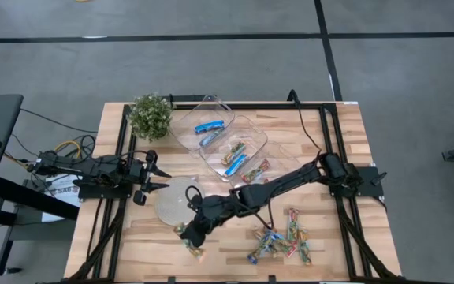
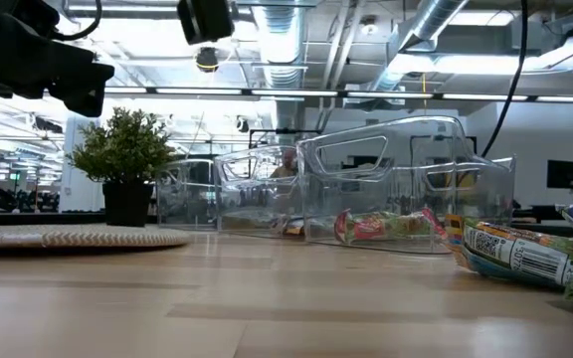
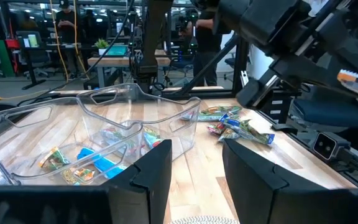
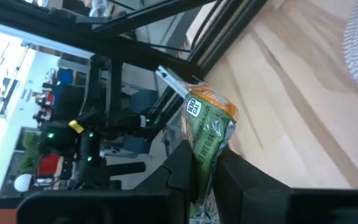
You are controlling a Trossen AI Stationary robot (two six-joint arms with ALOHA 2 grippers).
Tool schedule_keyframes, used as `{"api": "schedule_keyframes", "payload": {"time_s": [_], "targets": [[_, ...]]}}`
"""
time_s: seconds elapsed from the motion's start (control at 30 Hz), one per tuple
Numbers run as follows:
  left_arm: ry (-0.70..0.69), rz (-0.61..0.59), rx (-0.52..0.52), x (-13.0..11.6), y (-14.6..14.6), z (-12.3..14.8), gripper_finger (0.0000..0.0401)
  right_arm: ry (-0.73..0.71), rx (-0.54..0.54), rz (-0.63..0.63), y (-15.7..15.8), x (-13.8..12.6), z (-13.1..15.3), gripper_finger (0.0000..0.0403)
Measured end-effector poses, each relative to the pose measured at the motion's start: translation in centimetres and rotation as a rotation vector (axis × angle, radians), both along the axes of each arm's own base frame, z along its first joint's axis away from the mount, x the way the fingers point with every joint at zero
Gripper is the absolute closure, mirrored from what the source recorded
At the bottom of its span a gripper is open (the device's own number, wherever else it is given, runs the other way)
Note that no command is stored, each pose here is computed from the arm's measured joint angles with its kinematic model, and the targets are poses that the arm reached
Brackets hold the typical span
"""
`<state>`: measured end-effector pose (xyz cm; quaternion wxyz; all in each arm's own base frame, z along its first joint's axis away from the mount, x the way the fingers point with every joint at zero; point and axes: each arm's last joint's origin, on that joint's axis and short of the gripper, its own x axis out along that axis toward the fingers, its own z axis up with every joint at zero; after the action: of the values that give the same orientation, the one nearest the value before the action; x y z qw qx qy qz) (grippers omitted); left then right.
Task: Pick and place Granola Bars by type
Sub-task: Put the yellow granola bar into the middle transparent bin
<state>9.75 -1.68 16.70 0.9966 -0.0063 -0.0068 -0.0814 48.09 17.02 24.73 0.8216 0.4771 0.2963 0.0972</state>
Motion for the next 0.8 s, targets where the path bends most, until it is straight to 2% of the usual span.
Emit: {"api": "schedule_keyframes", "payload": {"time_s": [0.57,0.8], "targets": [[0.0,0.0,0.0,0.0,0.0,0.0,0.0263,-0.018,0.0,0.031,-0.9,0.3,0.2,0.0371],[0.0,0.001,0.0,0.0,0.0,0.0,0.0263,0.002,-0.057,0.0,-0.7,-3.0,1.7,0.0374]]}}
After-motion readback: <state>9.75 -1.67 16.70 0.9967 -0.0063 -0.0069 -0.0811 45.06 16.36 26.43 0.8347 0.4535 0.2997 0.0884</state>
